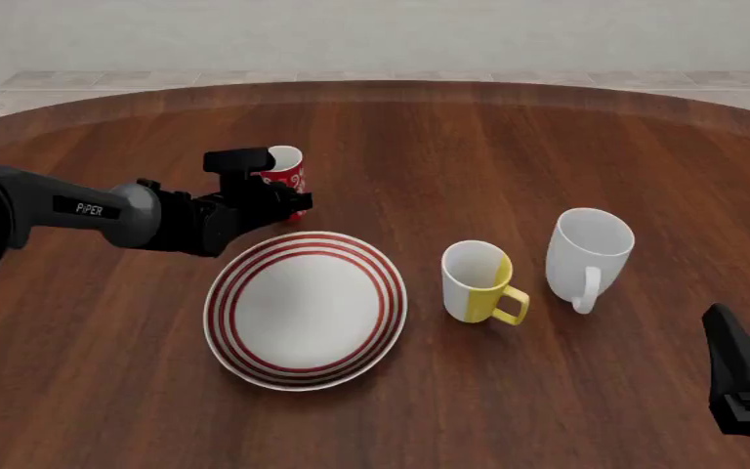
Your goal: Pick up the red mug and put it on the plate
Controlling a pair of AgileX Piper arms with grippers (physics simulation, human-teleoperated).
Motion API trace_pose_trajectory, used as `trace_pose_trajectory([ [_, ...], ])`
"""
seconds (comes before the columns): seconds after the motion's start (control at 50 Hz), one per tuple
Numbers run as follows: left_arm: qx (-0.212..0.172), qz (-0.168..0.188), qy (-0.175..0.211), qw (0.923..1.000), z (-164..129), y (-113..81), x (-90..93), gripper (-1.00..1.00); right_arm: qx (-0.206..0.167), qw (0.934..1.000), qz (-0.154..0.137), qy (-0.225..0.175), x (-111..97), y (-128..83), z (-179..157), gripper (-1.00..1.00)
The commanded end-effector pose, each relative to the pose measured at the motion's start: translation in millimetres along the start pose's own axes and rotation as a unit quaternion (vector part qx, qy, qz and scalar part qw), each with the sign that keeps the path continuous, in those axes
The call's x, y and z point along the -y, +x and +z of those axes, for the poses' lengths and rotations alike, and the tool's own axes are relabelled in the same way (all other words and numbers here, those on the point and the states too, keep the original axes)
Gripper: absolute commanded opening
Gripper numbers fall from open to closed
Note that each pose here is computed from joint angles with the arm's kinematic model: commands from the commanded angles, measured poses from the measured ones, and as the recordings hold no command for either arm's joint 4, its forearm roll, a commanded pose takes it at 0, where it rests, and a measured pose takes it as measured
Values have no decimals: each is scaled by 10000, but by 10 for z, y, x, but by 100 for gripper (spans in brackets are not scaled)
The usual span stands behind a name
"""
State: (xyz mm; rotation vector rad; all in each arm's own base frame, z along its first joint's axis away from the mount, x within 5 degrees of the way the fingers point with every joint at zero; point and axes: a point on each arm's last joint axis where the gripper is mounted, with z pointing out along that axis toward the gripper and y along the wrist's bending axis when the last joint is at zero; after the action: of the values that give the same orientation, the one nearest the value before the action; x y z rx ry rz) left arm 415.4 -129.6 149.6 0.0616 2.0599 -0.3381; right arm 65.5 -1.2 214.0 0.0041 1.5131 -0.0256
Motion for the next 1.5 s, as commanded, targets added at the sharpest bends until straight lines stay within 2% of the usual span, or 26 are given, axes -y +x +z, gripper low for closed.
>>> trace_pose_trajectory([
  [0.02, 189, 135, 80, 9997, -97, -108, 56, -100, 5, 10000, -15, -2, 0, 0, -4, 100],
  [0.08, 384, 294, 108, 9988, -216, -225, 74, -100, 12, 10000, -21, 1, 0, 1, -14, 100],
  [0.3, 651, 524, 188, 9963, -509, -462, 165, -100, 24, 10000, -22, 1, 0, 4, -27, 100],
  [0.5, 706, 668, 351, 9946, -827, -602, 334, -100, 29, 10000, -1, -3, 0, 0, -23, 100],
  [0.76, 734, 740, 616, 9926, -1331, -645, 522, -100, 30, 10000, 8, -14, -2, 1, -21, 100],
  [1.0, 710, 771, 769, 9915, -1659, -549, 574, -100, 30, 10000, 17, -21, -3, 1, -28, 100],
  [1.22, 719, 860, 1010, 9886, -2071, -464, 646, -100, 26, 10000, 25, -25, -3, 2, -26, 100],
  [1.5, 757, 913, 1178, 9859, -2462, -338, 622, -100, 45, 10000, 17, -30, -4, 7, -50, 100],
])
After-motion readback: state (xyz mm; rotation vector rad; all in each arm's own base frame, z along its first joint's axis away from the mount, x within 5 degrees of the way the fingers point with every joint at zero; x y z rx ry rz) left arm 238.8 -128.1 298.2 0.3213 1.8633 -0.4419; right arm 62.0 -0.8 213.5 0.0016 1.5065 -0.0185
